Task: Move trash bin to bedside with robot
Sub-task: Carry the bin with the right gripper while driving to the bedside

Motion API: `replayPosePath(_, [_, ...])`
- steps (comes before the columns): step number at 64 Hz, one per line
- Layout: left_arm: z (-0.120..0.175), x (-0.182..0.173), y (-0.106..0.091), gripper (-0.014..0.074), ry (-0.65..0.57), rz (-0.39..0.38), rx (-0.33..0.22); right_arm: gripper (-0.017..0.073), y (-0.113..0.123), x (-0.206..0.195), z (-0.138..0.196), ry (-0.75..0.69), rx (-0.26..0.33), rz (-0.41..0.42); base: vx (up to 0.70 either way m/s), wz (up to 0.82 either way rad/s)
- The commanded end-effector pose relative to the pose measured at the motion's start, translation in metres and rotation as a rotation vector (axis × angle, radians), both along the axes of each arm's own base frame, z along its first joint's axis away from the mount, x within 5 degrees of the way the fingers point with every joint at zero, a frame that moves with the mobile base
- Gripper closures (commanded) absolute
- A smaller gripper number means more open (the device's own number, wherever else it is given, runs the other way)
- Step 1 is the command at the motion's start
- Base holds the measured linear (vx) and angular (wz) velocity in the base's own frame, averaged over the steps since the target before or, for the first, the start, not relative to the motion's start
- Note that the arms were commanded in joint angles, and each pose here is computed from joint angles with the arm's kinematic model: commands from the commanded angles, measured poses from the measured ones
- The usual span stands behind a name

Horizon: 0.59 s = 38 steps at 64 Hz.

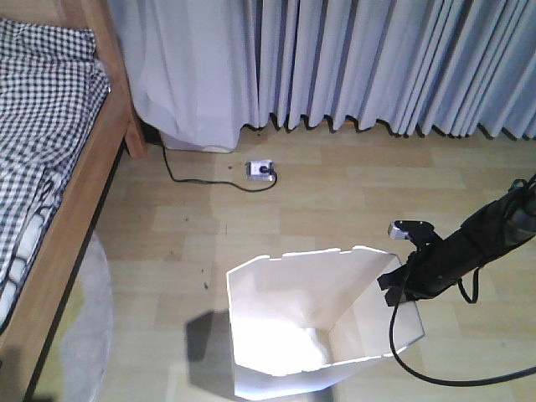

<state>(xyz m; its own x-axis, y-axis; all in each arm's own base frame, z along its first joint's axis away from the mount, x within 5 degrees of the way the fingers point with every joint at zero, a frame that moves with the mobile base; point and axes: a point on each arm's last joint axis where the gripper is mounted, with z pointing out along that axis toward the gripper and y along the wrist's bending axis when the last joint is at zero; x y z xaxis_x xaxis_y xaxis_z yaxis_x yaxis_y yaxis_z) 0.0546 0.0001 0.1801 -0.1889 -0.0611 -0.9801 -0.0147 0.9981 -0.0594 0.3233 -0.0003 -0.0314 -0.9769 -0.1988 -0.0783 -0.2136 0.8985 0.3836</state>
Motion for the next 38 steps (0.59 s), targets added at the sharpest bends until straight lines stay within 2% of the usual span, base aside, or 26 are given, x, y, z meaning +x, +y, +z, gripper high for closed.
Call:
replayPosePath(1, [-0.0026,0.0012,-0.0001,0.0599,-0.055,-0.001,-0.012,0.0565,0.0081,0.0089,0.0321,-0.019,0.129,-0.006,0.4,-0.03])
replayPosePath(38, [-0.0026,0.0012,-0.0001,0.0599,-0.055,-0.001,-0.012,0.0565,0.0081,0.0089,0.0321,-0.019,0.129,-0.006,0.37,0.0])
